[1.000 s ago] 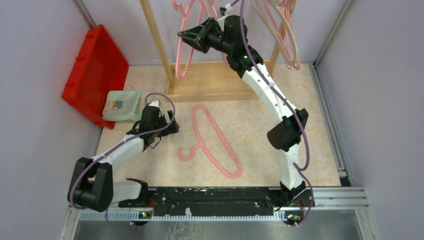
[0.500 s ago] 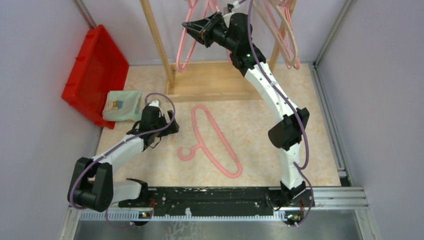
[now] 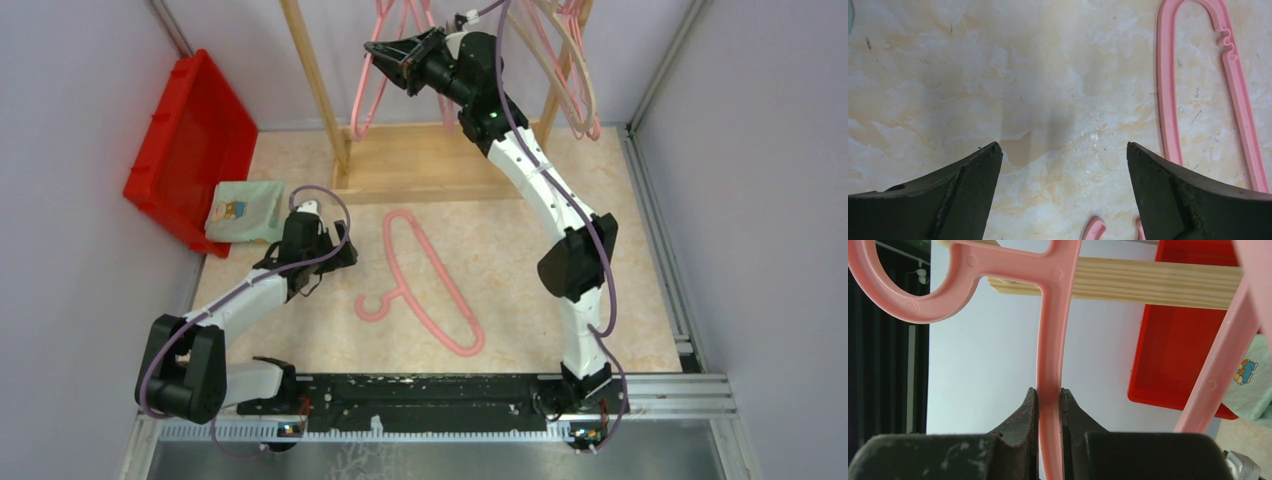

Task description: Organize the hangers

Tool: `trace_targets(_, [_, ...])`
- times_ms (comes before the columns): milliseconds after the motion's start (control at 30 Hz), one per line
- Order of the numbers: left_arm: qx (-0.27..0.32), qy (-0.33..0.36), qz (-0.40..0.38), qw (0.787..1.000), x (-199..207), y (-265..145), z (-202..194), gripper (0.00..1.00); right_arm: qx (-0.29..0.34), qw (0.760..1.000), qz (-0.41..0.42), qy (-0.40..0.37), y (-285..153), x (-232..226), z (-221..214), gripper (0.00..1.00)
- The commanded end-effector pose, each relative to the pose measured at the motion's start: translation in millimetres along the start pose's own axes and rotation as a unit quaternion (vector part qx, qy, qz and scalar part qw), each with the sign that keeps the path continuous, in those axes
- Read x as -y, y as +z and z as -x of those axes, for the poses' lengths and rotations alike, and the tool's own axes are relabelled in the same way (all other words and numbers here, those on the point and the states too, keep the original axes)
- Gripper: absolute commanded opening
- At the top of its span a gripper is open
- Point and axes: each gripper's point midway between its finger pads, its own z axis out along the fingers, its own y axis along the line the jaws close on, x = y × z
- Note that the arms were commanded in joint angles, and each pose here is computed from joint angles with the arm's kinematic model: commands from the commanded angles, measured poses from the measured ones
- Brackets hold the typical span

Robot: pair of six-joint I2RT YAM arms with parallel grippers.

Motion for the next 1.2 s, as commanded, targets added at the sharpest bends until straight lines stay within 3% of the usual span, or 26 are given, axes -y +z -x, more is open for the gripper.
trace_targets(0, [0.008,0.004,0.004,1.000,-2.3,-2.0,5.8,1.00,0.018,0.999,0.023,0.019,-13.6,-25.6,9.8,0.00])
trace_targets(333, [0.017,0.007,0.009,1.000,-3.5,-4.3,10.8,1.00,0.035,0.998,0.036,0.024,-8.3,-39.9,23.8,0.00])
trace_targets(433, [0.018,0.006,0.008,1.000,-3.1,-4.2,11.0,1.00,0.036,0.999,0.024,0.029,-10.5,-33.9,23.1,0.53])
trace_targets(467, [0.018,0.006,0.007,1.000,-2.7,-4.2,11.0,1.00,0.035,0.999,0.017,0.031,-10.8,-29.3,22.4,0.61])
trace_targets(567, [0.018,0.006,0.007,1.000,-2.7,-4.4,10.8,1.00,0.034,0.999,0.008,0.029,-12.9,-25.5,20.8,0.74])
trace_targets(800, [0.020,0.006,0.007,1.000,-3.3,-6.8,10.9,1.00,0.023,1.000,0.013,0.008,-21.6,-38.2,14.1,0.95])
trace_targets(1000, [0.023,0.006,0.007,1.000,-3.1,-6.6,13.0,1.00,0.049,0.996,-0.024,-0.064,-54.1,-49.4,10.8,0.98])
trace_targets(1167, [0.025,0.009,0.005,1.000,-1.7,-8.0,15.5,1.00,0.104,0.973,-0.110,-0.172,-93.7,-25.7,25.1,0.99])
